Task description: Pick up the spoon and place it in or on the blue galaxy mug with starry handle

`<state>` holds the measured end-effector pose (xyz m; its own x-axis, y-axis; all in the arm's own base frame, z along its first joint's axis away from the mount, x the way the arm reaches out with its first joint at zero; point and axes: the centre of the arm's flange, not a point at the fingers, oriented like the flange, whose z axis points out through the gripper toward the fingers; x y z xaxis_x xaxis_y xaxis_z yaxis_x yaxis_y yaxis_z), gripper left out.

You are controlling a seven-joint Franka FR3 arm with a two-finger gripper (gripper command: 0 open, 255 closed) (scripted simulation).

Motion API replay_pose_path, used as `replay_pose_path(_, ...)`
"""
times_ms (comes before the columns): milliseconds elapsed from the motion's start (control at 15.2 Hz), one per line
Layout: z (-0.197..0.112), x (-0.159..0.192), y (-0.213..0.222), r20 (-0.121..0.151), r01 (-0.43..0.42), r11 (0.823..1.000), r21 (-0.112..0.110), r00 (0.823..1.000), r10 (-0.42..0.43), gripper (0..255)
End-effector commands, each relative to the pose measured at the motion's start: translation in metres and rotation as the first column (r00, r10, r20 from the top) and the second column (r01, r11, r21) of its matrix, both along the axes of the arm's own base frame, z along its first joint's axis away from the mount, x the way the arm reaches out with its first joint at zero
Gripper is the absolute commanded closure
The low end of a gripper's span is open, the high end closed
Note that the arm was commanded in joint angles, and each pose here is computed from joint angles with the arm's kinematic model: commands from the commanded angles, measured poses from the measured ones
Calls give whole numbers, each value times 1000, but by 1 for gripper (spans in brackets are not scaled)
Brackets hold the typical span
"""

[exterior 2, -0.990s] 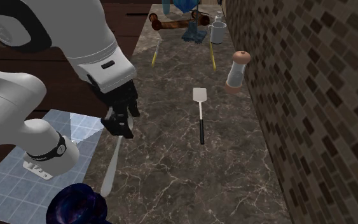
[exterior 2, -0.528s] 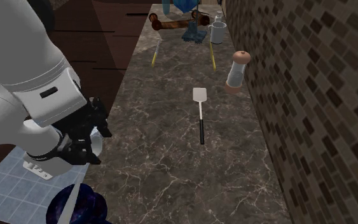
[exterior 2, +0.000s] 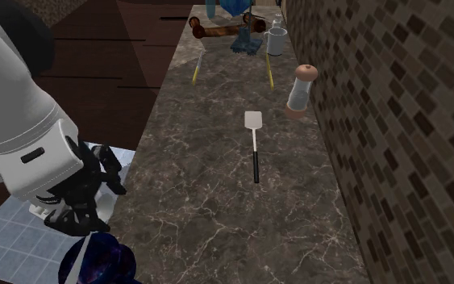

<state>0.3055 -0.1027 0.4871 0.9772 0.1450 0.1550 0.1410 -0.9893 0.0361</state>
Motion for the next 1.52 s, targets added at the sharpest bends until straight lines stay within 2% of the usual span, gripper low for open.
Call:
replay_pose_path(0, -11, 1, -1, 0, 0, 1000, 0, 1000, 0, 255)
replay_pose_path(528, -53, 1, -1, 0, 0, 1000, 0, 1000, 0, 255)
replay_pose_path(1056, -53, 1, -1, 0, 0, 1000, 0, 1000, 0, 255)
replay_pose_path(1122, -53, 1, -1, 0, 0, 1000, 0, 1000, 0, 0)
replay_pose_path(1452, -53, 1, -1, 0, 0, 1000, 0, 1000, 0, 0)
